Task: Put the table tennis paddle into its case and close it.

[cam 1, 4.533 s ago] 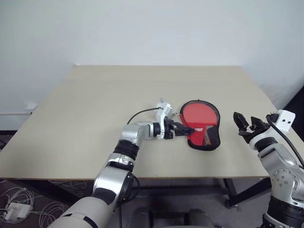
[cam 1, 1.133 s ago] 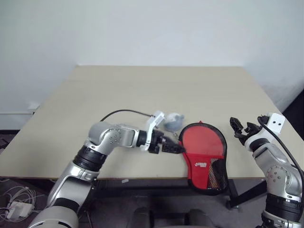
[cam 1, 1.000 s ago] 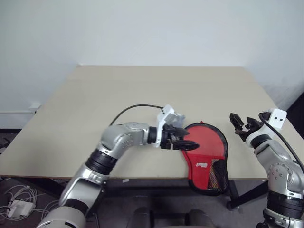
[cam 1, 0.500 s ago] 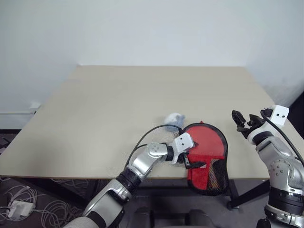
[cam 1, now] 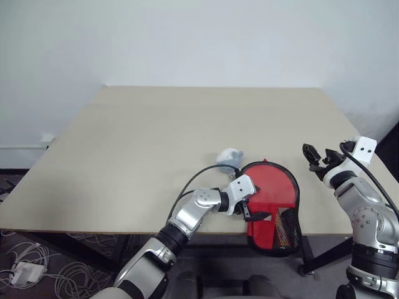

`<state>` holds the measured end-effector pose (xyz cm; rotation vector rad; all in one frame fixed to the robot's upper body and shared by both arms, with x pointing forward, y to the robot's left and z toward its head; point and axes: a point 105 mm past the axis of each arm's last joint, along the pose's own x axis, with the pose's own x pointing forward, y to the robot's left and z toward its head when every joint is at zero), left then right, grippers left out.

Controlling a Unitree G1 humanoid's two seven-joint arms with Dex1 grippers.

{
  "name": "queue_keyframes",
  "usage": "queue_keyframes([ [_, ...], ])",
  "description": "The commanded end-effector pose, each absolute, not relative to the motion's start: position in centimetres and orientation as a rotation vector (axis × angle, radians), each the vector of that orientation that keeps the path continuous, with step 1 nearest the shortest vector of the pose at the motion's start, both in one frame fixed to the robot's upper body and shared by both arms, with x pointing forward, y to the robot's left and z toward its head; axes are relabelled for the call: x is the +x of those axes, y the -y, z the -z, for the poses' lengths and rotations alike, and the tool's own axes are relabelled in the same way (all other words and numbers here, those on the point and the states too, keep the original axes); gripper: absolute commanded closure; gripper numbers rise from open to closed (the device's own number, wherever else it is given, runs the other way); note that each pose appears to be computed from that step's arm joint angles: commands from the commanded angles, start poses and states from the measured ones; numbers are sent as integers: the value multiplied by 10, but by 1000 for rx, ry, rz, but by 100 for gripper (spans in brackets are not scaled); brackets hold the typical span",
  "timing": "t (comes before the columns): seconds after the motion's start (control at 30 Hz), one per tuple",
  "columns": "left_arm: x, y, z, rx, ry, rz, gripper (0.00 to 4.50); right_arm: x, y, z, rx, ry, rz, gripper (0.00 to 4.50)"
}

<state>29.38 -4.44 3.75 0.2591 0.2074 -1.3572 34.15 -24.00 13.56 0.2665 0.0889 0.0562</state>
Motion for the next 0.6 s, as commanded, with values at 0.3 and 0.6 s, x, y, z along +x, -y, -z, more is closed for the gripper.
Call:
queue_keyframes([
  [0.3, 290, 39, -15, 294, -330, 1354, 1, 374, 185, -165, 229, -56, -294, 31],
  [0.6, 290, 42, -15, 299, -329, 1370, 0, 392, 96, -157, 157, -169, -610, 16],
])
